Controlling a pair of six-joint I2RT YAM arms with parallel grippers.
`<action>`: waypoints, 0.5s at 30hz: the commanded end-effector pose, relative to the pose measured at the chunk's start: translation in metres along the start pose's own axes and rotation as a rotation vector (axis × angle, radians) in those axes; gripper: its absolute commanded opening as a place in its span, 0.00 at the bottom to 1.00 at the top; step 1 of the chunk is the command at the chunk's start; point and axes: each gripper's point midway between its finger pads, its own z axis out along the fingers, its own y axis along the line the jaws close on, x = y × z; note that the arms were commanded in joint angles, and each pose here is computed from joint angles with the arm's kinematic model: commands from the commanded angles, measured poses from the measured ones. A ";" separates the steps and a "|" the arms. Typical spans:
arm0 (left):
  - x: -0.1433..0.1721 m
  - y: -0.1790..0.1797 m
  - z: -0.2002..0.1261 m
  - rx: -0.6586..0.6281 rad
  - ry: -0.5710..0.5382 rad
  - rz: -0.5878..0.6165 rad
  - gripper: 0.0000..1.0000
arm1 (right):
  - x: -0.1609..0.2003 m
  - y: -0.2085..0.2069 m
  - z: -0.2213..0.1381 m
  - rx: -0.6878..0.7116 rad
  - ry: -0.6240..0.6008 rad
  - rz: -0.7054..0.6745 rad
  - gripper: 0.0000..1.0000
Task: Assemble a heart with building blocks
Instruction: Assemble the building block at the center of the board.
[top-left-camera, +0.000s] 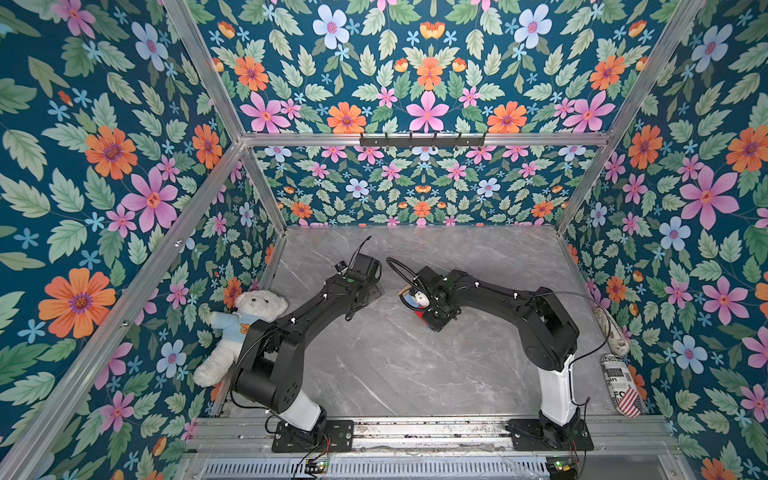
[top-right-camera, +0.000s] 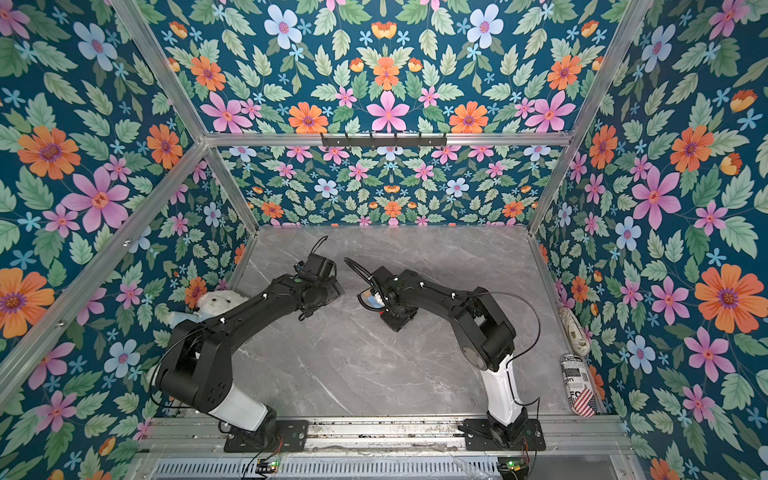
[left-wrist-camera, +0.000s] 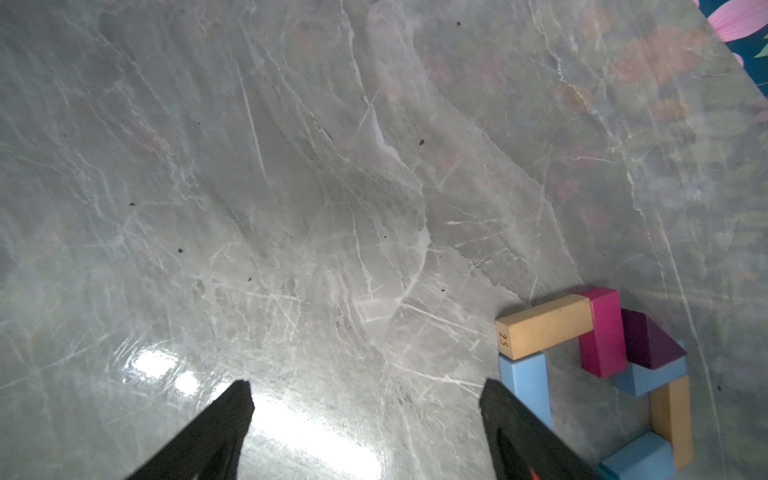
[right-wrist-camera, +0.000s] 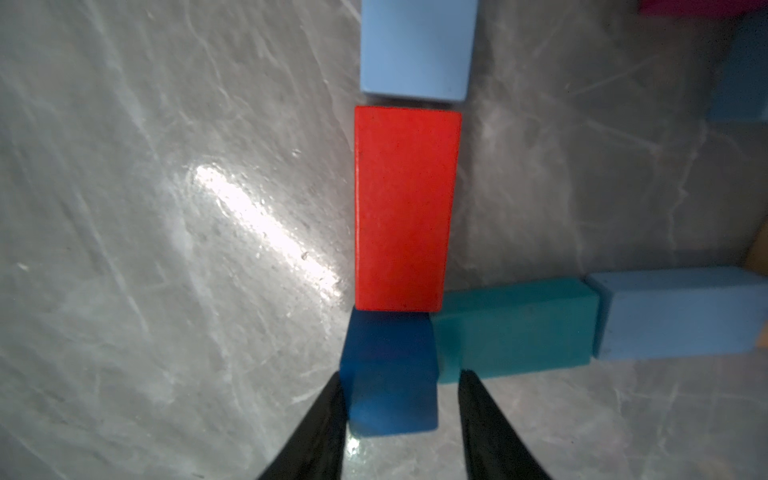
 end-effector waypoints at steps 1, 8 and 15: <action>-0.002 0.003 -0.003 -0.009 -0.007 -0.007 0.89 | 0.000 -0.002 0.000 0.011 0.007 -0.005 0.46; -0.003 0.003 -0.004 -0.007 -0.012 -0.007 0.89 | -0.004 -0.002 -0.003 0.014 -0.009 -0.002 0.48; -0.005 0.003 -0.006 -0.008 -0.023 -0.002 0.90 | -0.017 0.003 -0.022 -0.020 -0.081 -0.014 0.58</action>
